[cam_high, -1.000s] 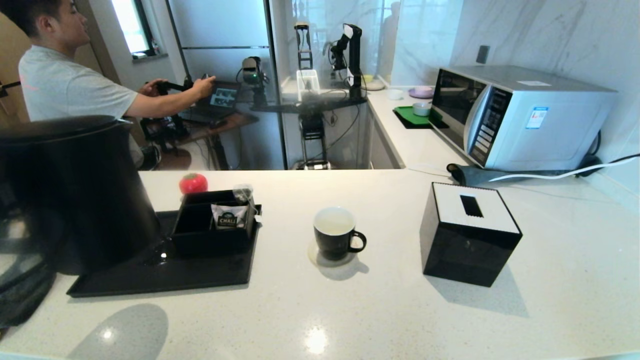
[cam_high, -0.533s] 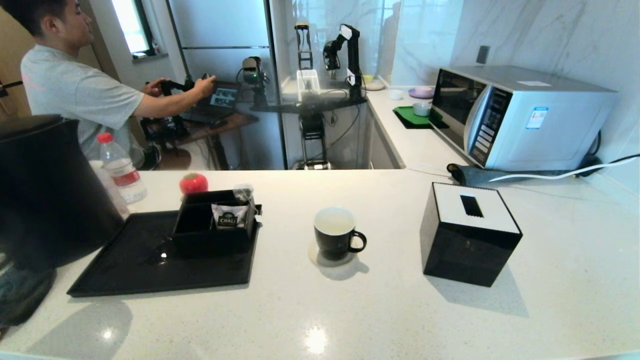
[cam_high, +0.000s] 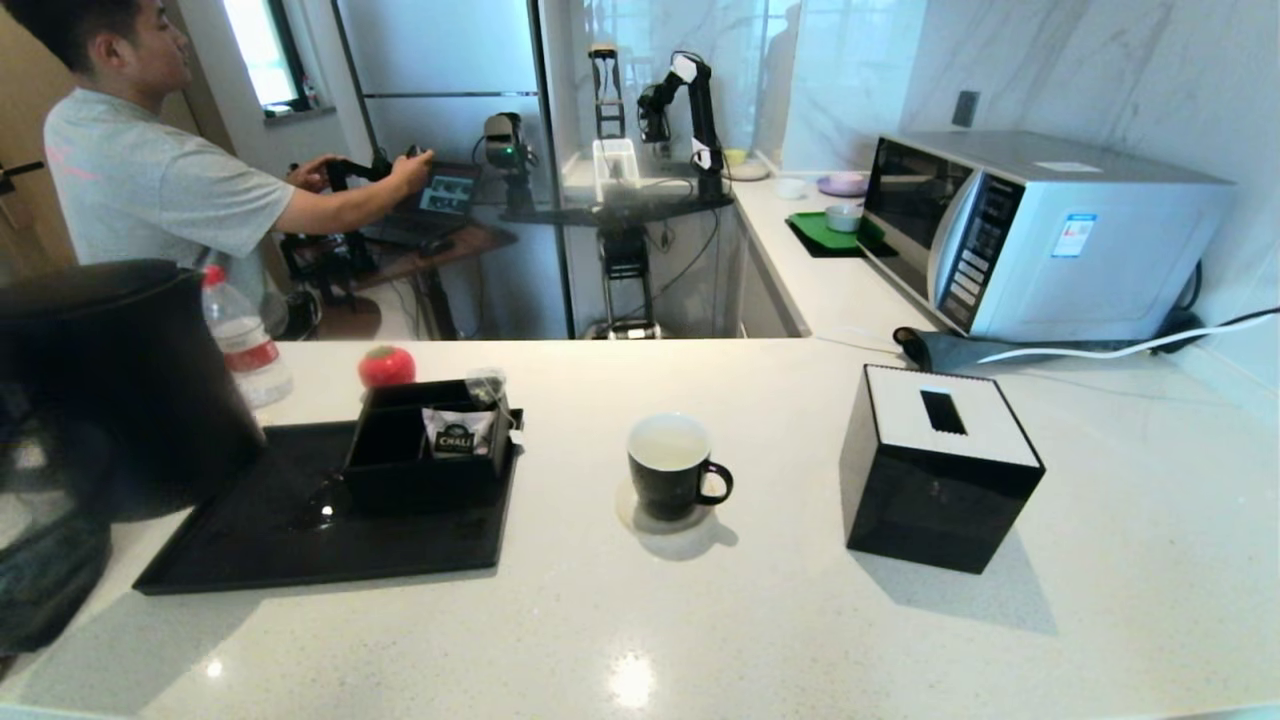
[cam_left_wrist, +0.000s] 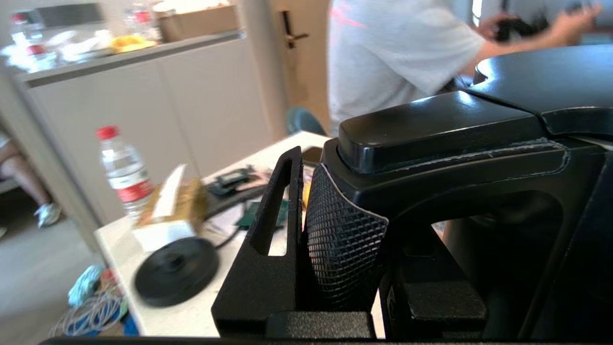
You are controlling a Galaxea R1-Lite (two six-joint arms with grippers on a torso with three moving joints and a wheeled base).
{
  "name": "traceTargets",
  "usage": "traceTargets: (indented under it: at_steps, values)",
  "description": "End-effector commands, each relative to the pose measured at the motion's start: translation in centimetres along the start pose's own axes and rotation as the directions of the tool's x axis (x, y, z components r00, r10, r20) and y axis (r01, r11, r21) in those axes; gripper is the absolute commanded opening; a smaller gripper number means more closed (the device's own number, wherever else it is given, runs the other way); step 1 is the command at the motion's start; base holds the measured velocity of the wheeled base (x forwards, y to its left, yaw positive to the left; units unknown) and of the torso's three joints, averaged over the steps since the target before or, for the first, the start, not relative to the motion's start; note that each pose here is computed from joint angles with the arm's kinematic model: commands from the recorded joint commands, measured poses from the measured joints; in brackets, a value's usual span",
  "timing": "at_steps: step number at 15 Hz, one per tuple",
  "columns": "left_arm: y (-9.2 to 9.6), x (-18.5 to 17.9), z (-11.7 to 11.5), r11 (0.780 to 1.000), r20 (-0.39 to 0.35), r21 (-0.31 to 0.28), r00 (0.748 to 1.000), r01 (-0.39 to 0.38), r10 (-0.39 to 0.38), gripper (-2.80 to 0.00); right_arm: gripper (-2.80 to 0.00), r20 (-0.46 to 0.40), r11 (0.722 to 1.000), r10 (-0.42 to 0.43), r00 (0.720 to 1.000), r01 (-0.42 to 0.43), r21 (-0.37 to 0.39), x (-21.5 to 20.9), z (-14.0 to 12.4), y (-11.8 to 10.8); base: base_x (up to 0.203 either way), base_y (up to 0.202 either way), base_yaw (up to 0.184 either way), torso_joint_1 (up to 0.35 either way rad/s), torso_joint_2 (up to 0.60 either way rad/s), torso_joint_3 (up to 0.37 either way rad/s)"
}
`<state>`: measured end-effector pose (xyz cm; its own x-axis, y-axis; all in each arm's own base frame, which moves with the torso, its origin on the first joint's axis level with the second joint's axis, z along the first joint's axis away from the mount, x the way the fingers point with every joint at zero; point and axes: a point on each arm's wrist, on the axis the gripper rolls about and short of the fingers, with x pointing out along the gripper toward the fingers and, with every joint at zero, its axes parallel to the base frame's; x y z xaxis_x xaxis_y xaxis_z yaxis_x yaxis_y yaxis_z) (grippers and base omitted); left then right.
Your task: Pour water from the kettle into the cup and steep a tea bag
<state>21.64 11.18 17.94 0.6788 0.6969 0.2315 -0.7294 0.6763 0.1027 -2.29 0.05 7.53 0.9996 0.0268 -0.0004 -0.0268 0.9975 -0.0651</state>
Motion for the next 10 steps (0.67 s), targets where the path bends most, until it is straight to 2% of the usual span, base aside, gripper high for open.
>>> traceTargets:
  at_steps: [1,3,10]
  values:
    - [-1.3,1.2,-3.0,0.999,-0.067,0.023,0.997,0.045,-0.043,-2.80,-2.80,-0.001,1.000,0.001,1.000,-0.001,-0.001,0.0,0.0,0.0,0.000,0.000,0.000,0.000,0.00,0.000]
    - [-1.9,1.5,-3.9,0.998,-0.095,0.027,0.994,0.065,-0.062,-2.80,-2.80,-0.001,1.000,0.001,1.000,-0.001,-0.001,0.0,0.0,0.0,0.000,0.000,0.000,0.000,0.00,0.000]
    - [-4.0,4.3,-6.1,0.996,-0.109,0.034,0.991,0.086,-0.082,-2.80,-2.80,-0.001,1.000,0.001,1.000,-0.001,-0.001,0.0,0.0,0.0,0.000,0.000,0.000,0.000,0.00,0.000]
